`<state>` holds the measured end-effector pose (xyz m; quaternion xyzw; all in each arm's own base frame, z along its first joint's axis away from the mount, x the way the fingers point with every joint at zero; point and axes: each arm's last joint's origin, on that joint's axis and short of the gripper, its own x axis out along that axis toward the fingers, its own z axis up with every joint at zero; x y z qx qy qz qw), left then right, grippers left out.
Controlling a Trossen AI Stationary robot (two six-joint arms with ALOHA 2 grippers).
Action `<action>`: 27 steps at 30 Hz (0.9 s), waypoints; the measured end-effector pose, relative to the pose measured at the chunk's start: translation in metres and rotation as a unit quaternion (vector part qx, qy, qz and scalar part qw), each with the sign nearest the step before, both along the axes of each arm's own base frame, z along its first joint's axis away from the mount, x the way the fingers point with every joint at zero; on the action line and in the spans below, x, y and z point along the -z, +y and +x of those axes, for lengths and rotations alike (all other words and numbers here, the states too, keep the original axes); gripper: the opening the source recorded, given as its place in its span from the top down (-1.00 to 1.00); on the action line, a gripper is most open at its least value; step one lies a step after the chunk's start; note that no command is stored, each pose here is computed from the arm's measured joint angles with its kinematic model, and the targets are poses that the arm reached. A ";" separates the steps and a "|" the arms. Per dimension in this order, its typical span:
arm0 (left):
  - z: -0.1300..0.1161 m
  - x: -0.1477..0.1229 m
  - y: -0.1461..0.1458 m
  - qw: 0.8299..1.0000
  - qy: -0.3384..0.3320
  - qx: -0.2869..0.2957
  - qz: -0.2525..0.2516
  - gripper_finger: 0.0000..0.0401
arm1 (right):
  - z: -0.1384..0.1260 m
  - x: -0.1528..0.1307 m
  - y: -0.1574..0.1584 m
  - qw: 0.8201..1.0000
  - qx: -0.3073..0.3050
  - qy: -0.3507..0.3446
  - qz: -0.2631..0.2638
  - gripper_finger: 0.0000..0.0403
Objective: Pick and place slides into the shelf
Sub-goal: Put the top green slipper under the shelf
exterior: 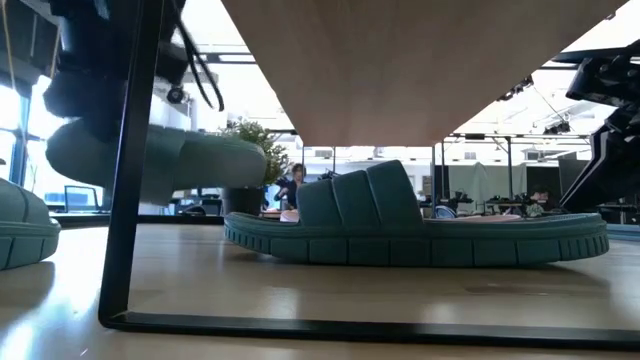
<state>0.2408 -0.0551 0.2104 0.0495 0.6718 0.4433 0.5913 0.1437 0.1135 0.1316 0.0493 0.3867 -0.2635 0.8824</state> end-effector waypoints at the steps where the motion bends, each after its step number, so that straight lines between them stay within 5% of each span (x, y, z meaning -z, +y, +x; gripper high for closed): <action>1: -0.001 -0.004 0.000 1.000 -0.011 -0.005 0.001 0.78 | 0.000 0.000 0.000 1.000 0.000 -0.001 0.001 0.54; 16: -0.020 -0.050 0.016 0.978 -0.188 -0.032 0.088 0.79 | 0.001 -0.001 0.000 1.000 0.005 -0.011 -0.001 0.54; 27: -0.024 -0.132 0.023 0.941 -0.302 0.061 0.142 0.79 | -0.006 -0.019 -0.008 0.998 0.048 -0.040 -0.014 0.54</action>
